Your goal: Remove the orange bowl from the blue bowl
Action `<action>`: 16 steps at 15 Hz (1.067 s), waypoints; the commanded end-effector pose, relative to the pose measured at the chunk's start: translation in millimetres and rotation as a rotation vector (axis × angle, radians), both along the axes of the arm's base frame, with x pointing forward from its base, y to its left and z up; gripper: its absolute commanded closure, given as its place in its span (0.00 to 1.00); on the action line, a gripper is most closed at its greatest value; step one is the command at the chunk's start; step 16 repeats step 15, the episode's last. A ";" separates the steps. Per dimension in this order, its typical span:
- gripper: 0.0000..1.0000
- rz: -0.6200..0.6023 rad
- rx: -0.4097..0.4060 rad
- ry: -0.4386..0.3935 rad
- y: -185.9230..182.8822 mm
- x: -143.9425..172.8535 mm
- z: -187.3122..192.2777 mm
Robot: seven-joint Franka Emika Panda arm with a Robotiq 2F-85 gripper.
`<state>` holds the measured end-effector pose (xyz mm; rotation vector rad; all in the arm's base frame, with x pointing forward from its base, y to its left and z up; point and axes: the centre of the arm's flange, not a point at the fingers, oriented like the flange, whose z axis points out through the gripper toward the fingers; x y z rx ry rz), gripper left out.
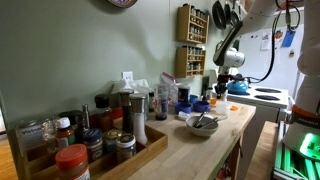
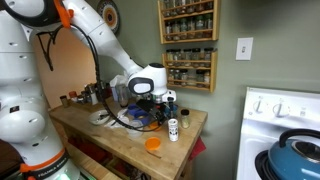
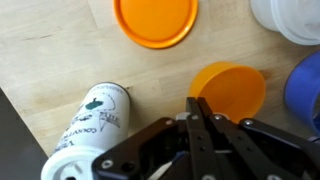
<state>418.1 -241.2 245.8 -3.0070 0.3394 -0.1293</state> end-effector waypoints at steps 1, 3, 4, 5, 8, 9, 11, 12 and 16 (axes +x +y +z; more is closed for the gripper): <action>0.66 0.002 -0.014 -0.004 5.1 -3.9 -5.5; 0.50 0.003 -0.024 -0.025 2.1 -1.8 7.8; 0.44 0.002 -0.027 -0.039 -1.6 -1.8 16.3; 0.35 0.014 -0.020 -0.048 -7.4 -3.5 29.2; 0.13 0.200 0.065 -0.065 -22.6 -25.9 70.5; 0.06 0.253 0.076 -0.085 -29.0 -38.5 84.9; 0.00 0.351 0.113 -0.131 -41.4 -57.8 110.3; 0.00 0.396 0.134 -0.156 -46.7 -67.9 121.9; 0.00 0.372 0.116 -0.162 -48.6 -62.5 121.4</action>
